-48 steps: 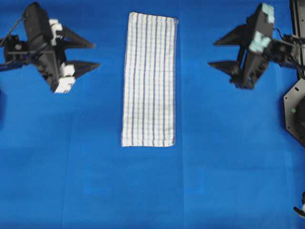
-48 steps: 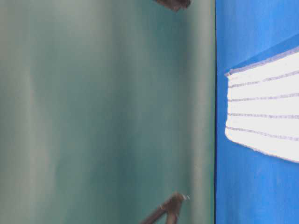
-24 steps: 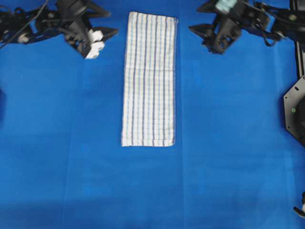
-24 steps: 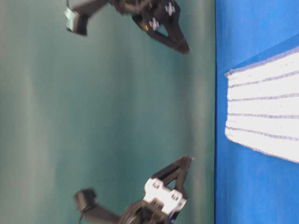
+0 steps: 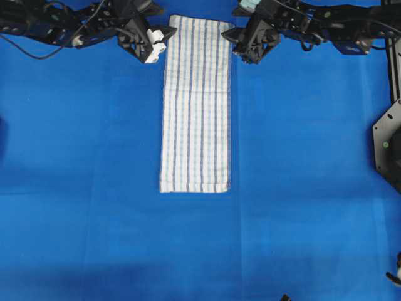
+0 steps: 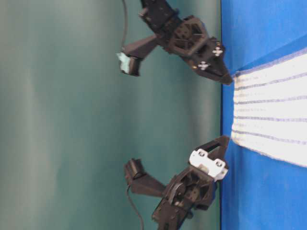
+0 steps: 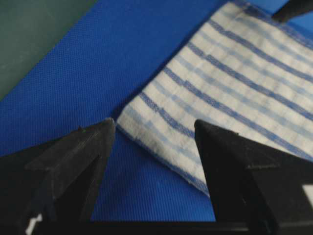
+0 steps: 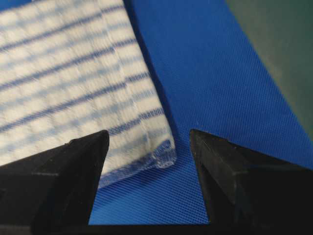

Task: Fold the blue towel.
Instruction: 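Move both grippers to the top end of the vertical strip, then grasp the top corners of the strip with both grippers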

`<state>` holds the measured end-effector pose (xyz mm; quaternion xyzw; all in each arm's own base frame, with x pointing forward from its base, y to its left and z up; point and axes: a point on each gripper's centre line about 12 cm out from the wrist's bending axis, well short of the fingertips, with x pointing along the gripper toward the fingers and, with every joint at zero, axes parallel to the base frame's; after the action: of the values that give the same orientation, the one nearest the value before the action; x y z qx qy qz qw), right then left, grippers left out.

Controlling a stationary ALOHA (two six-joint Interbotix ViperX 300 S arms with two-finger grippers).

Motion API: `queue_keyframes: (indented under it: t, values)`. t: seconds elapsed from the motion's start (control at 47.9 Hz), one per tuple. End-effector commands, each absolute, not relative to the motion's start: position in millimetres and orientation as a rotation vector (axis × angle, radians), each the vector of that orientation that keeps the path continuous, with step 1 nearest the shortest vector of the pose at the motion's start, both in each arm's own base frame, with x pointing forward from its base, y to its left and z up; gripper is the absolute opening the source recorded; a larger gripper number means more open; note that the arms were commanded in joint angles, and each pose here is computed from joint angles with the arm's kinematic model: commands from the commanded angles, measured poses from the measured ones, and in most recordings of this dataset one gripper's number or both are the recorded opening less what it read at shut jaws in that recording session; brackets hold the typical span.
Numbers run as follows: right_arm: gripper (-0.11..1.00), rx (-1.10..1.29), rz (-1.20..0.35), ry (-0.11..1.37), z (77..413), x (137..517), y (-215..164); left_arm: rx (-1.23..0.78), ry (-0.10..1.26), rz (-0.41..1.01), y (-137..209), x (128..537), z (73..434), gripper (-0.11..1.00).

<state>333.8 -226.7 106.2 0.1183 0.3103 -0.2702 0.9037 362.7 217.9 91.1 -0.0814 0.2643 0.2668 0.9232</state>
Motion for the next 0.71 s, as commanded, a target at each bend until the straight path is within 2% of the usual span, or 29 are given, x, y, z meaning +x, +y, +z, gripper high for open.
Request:
queue_keyframes:
  t: [0.0,0.334,0.418,0.501,0.543,0.647,0.689]
  values:
    - [0.77,0.242,-0.568,0.597,113,339,-234,-0.153,0.498,0.55,224,373,100,0.61]
    - [0.76,0.259,-0.568,0.615,97,338,-234,-0.162,0.532,0.535,222,381,79,0.6]
    - [0.73,0.259,-0.566,0.615,96,339,-233,-0.162,0.54,0.527,219,382,76,0.57]
    - [0.67,0.256,-0.562,0.614,96,340,-232,-0.16,0.546,0.521,216,384,74,0.48]
    - [0.61,0.254,-0.559,0.613,96,340,-232,-0.159,0.547,0.517,215,384,73,0.39]
    - [0.4,0.25,-0.55,0.618,95,341,-228,-0.155,0.55,0.508,211,386,72,0.19]
    - [0.28,0.25,-0.55,0.618,95,341,-228,-0.154,0.548,0.505,210,387,72,0.11]
